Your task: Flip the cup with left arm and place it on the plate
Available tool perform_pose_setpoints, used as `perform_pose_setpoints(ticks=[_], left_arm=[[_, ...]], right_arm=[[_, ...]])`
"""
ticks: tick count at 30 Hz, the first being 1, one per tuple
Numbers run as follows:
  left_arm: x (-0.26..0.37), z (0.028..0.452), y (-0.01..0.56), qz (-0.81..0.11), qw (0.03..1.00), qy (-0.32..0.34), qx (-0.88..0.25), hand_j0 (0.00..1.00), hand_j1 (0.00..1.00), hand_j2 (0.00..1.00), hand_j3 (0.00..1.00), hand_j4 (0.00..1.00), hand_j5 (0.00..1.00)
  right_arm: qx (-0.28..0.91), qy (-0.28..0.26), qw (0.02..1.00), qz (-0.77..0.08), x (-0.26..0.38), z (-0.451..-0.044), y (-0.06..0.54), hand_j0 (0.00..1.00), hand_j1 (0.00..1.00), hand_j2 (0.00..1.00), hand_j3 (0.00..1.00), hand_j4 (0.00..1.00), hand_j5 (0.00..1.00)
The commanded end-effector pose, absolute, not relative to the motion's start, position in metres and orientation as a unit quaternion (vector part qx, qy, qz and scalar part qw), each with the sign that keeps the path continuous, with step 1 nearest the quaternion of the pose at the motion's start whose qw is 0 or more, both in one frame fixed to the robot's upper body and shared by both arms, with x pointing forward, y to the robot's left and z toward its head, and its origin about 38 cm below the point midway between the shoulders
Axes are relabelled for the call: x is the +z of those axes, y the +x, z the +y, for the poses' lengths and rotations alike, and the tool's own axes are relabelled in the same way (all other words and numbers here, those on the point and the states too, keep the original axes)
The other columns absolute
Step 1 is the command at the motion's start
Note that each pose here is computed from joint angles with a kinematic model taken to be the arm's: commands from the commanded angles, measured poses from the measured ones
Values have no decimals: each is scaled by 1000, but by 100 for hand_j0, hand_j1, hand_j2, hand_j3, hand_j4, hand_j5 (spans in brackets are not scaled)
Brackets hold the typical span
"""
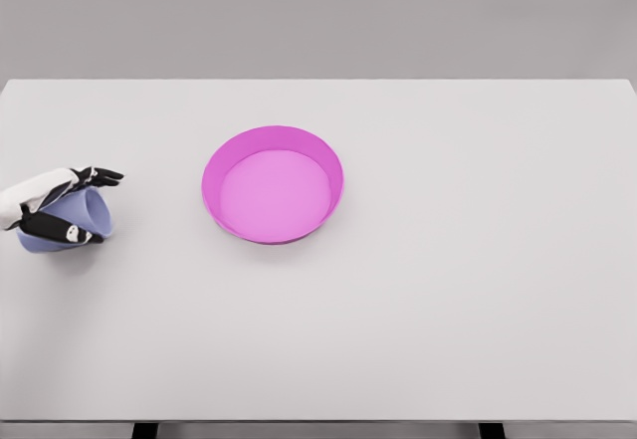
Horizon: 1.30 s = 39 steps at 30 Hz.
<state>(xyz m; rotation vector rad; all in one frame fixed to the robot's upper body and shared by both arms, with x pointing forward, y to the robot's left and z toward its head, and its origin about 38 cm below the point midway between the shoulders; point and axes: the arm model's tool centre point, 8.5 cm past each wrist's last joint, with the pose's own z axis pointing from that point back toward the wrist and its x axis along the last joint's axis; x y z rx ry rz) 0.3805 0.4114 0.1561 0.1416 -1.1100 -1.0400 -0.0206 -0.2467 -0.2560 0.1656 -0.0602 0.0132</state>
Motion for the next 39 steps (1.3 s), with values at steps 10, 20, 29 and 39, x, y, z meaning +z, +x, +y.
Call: perform_pose_setpoints(ticks=[10, 20, 29, 39], left_arm=[[207, 358, 384, -581, 668, -11, -466, 45, 45, 45, 45, 45, 45], [227, 274, 408, -672, 590, -104, -435, 45, 45, 45, 45, 45, 45], [214, 207, 422, -726, 541, -190, -380, 46, 46, 46, 46, 46, 46], [203, 181, 423, -818, 414, -241, -320, 48, 48, 48, 48, 48, 48]], right_arm=[[7, 83, 996, -29, -256, -247, -21, 100, 100, 100, 100, 100, 100], [7, 83, 996, -30, -256, -247, -21, 100, 100, 100, 100, 100, 100], [7, 83, 996, -30, -256, -247, -21, 100, 100, 100, 100, 100, 100], [7, 83, 996, -30, -256, -247, -21, 100, 100, 100, 100, 100, 100]])
